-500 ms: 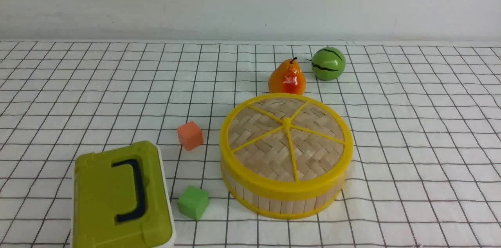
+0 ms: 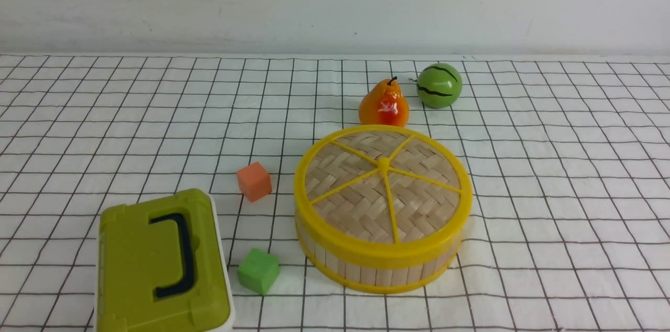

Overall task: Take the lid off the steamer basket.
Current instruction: Use the right arm to lift the lid of the steamer

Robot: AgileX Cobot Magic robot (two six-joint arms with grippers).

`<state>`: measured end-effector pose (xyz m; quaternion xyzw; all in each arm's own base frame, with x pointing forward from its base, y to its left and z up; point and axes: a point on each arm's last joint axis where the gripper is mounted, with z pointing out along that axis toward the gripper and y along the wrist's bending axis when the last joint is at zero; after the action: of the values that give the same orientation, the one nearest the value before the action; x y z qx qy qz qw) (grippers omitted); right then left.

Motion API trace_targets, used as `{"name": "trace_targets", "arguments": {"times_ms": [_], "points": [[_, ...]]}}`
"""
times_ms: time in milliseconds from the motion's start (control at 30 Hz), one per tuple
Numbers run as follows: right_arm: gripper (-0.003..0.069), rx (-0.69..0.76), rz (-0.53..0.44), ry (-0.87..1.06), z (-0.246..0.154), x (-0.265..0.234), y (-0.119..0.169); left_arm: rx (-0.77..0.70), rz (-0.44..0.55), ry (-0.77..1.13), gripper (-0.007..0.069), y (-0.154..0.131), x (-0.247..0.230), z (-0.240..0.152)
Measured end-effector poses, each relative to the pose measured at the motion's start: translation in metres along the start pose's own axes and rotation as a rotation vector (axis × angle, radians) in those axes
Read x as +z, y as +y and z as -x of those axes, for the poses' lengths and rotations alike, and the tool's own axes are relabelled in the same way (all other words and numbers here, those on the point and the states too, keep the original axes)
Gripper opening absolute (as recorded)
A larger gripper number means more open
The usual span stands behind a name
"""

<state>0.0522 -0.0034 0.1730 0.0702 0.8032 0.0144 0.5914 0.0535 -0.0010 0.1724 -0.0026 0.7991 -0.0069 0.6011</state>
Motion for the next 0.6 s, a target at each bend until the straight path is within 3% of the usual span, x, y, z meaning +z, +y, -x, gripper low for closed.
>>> {"name": "trace_targets", "arguments": {"times_ms": [600], "points": [[0.0111,0.000,0.000,0.001,-0.0001,0.0000,0.0000,0.000,0.000,0.000,0.0239,0.0000,0.0000,0.0000]]}}
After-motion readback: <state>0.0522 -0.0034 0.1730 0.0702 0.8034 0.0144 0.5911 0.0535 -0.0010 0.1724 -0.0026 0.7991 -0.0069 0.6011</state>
